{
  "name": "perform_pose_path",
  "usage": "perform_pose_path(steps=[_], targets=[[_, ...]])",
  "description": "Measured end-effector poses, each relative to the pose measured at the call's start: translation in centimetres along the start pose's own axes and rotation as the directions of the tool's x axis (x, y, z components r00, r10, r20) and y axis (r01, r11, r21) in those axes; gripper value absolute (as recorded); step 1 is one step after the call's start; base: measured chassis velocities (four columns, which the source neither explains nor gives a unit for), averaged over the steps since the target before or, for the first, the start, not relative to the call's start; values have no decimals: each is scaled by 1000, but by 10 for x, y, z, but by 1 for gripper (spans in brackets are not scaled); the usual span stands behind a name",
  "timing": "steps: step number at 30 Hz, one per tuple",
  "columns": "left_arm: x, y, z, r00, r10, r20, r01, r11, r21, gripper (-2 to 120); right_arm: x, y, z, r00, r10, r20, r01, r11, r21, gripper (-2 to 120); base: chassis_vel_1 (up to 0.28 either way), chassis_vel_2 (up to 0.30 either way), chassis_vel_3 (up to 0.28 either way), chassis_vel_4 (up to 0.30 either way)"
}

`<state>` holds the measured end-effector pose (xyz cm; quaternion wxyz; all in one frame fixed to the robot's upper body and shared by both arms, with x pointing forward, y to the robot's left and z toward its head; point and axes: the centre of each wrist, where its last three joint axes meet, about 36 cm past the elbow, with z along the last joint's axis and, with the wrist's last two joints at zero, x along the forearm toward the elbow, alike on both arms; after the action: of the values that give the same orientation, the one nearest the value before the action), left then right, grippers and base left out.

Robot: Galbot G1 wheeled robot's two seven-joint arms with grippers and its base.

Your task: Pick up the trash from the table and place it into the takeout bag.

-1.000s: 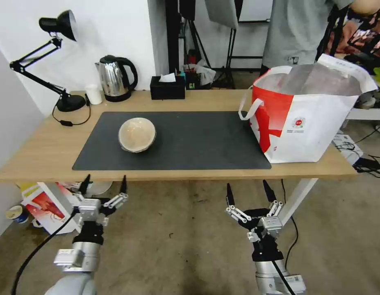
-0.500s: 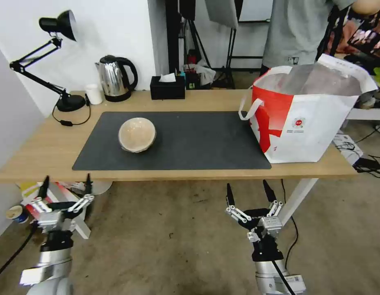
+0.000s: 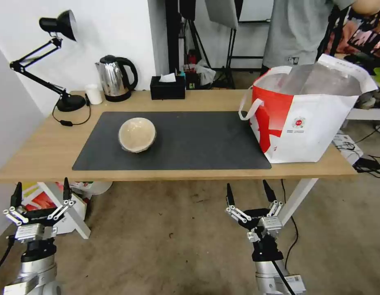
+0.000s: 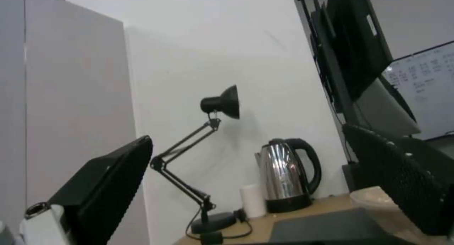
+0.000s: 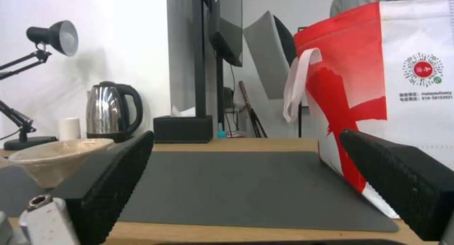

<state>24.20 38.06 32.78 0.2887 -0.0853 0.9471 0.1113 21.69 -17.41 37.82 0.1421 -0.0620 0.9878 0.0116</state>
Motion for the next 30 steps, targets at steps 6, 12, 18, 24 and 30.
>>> perform_pose_path(steps=[6,12,18,24,30], targets=[[-5,1,-4,1000,5,13,-5,1000,-3,100,0,0,0,1000,0,0,0,1000,0,100,0,0,0,0],[-25,2,-19,998,38,43,-38,999,-5,100,0,0,0,1000,0,0,0,1000,0,100,0,0,0,0],[-89,-6,-68,980,175,92,-175,985,-6,100,0,0,0,1000,0,0,0,1000,0,100,0,0,0,0],[-94,-12,-70,971,221,94,-223,975,11,100,0,0,0,1000,0,0,0,1000,0,100,0,0,0,0],[-94,-13,-85,966,235,113,-236,972,2,100,0,0,0,1000,0,0,0,1000,0,100,0,0,0,0]])
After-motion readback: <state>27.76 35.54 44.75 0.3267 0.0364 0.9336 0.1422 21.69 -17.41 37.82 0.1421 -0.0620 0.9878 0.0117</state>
